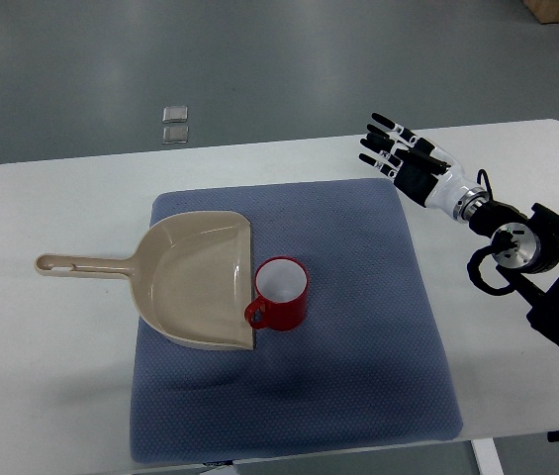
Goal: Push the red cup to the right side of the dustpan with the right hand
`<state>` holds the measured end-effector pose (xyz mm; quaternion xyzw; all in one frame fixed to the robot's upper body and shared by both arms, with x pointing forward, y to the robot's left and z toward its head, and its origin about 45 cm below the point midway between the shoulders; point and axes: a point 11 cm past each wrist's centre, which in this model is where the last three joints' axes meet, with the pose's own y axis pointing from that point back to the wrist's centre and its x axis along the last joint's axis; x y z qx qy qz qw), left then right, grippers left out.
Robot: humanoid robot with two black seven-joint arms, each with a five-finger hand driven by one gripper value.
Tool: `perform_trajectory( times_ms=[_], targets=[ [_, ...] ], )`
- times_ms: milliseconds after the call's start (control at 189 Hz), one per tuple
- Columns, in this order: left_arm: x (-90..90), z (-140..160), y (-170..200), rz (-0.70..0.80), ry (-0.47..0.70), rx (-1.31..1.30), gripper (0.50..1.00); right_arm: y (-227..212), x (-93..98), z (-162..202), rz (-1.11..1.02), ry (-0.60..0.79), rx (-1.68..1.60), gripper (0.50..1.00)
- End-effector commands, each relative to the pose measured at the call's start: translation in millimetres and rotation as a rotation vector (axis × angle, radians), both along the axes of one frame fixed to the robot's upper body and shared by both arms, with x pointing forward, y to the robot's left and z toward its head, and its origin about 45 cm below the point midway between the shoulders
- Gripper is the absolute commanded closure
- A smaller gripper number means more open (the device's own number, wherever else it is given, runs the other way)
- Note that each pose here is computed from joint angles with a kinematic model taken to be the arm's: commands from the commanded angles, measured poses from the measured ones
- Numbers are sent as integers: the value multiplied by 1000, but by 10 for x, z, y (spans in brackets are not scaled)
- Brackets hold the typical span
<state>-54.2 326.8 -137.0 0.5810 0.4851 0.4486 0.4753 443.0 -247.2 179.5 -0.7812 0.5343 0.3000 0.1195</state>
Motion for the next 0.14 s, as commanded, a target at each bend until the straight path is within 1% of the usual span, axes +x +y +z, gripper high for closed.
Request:
perform_trajectory(
  times_ms=[0,74,138],
  targets=[
    [1,1,9,0,0,2,500,10,-21,87,54,-69,54,568],
    [0,0,-2,0,0,-1,500,-12,-18,140,53,-109,74,570],
    [0,-1,-7,0,0,-2,500,-59,21,140,8,-107,59,570]
  ],
)
